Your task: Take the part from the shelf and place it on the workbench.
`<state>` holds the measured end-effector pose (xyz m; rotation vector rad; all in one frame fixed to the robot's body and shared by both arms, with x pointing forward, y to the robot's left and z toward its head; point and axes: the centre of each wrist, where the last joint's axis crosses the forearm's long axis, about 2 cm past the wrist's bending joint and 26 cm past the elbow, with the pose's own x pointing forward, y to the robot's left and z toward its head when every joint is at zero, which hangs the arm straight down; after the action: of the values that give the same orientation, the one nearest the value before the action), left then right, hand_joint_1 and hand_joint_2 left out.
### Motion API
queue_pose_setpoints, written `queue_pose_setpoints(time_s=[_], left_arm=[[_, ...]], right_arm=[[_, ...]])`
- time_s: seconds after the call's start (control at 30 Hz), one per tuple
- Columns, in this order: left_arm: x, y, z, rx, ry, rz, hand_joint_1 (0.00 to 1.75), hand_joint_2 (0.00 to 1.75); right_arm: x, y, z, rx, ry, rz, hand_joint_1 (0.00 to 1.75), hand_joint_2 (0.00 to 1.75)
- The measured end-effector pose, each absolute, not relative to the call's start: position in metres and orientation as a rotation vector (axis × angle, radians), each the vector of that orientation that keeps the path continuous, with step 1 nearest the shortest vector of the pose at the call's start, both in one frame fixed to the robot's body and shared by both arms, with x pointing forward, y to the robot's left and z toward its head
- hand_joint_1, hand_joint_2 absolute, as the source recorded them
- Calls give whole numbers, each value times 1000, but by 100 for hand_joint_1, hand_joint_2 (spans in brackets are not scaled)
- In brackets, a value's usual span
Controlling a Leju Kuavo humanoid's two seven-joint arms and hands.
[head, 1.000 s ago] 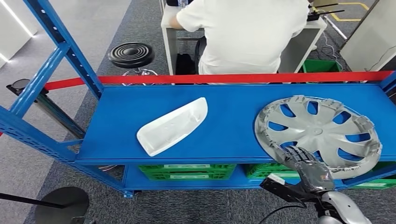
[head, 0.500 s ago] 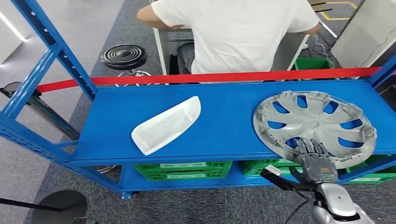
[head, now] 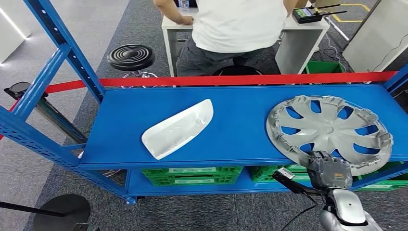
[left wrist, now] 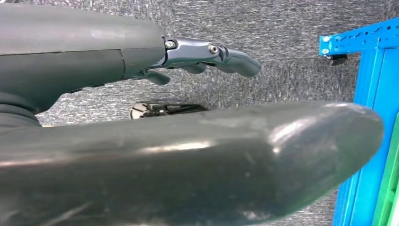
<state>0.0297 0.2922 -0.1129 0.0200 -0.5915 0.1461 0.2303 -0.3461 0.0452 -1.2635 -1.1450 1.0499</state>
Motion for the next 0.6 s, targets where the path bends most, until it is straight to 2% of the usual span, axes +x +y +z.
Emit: queue_pose_setpoints(time_s=[0.27,0.4,0.6], left_arm=[[30,292,-113,17,-605,145,0,0],[29,292,-113,4,-666,146,0,175],[28,292,-113,2,-703,152,0,175]], right_arm=[[229,-345,44,-1275,-1165,1031,175,175],[223,-346,45,-1279,-1220,988,175,175],[210,-343,56,-1231,-1344,877,175,175]])
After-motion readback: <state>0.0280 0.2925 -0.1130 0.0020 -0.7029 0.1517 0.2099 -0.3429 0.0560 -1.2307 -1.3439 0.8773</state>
